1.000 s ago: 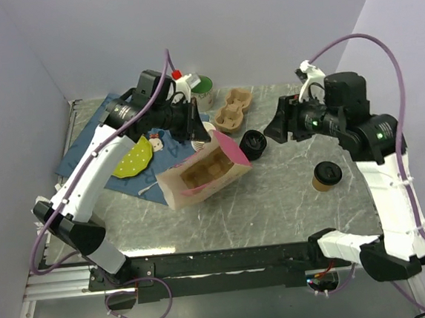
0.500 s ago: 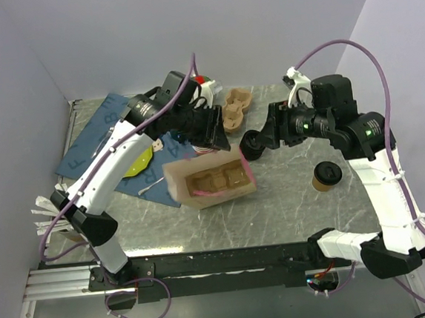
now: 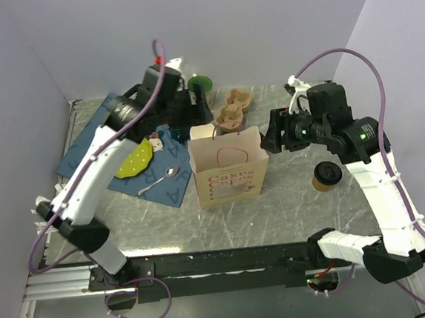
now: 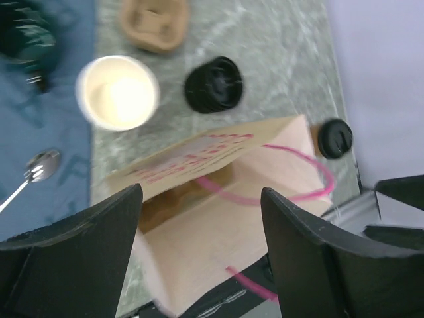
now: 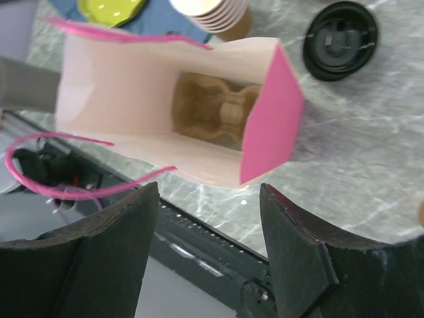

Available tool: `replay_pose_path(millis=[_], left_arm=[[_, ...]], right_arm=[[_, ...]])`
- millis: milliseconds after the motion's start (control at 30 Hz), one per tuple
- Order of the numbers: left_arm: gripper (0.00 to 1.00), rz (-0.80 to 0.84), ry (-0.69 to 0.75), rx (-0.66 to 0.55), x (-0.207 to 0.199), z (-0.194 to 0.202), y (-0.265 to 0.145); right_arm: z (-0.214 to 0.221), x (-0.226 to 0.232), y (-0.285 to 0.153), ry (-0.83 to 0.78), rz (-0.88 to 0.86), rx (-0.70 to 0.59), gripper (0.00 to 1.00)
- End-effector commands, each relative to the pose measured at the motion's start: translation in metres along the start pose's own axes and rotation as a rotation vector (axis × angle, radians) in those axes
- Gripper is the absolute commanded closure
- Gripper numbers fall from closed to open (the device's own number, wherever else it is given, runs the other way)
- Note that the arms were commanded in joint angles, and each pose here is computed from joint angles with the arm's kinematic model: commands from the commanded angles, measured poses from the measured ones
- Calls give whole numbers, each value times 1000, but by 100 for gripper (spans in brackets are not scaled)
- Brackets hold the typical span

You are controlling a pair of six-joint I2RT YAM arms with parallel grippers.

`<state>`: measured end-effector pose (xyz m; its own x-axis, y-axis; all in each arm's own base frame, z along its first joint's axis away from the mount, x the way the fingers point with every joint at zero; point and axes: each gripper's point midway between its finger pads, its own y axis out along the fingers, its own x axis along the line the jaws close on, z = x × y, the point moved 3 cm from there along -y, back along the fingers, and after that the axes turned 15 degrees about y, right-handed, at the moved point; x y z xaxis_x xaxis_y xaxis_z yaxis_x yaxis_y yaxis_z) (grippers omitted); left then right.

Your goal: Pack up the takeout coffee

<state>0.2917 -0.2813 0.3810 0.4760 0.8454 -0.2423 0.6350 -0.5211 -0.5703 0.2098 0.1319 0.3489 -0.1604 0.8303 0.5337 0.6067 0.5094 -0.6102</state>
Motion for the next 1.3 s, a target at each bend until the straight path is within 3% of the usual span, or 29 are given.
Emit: replay_pose_path(millis=[0, 167, 367, 700, 867, 900, 1067, 1133, 1200, 1267], left_arm=[[22, -146, -137, -136, 29, -4, -59], [26, -160, -284, -114, 36, 30, -69], [34, -184, -340, -69, 40, 51, -45], [38, -233, -264, 49, 47, 76, -8], [54, -206, -220, 82, 47, 89, 0], [62, -198, -210, 87, 46, 91, 1], [80, -96, -115, 117, 38, 101, 0], [92, -82, -79, 135, 38, 105, -3], [99, -63, -64, 136, 36, 104, -11], [99, -30, -55, 125, 32, 103, -19]], right_arm=[[-24, 0, -19, -32, 59, -137, 31], [-18, -9, -24, 16, 92, -179, 31], [-10, -17, -29, 56, 127, -197, 32], [-14, -59, -29, 158, 413, -227, 33], [-18, -82, -33, 215, 527, -258, 30], [-18, -87, -33, 227, 542, -262, 29], [-21, -131, -30, 321, 662, -216, 25], [-19, -148, -30, 415, 688, -209, 24], [-18, -166, -31, 494, 715, -216, 20], [-14, -182, -24, 553, 725, -203, 16]])
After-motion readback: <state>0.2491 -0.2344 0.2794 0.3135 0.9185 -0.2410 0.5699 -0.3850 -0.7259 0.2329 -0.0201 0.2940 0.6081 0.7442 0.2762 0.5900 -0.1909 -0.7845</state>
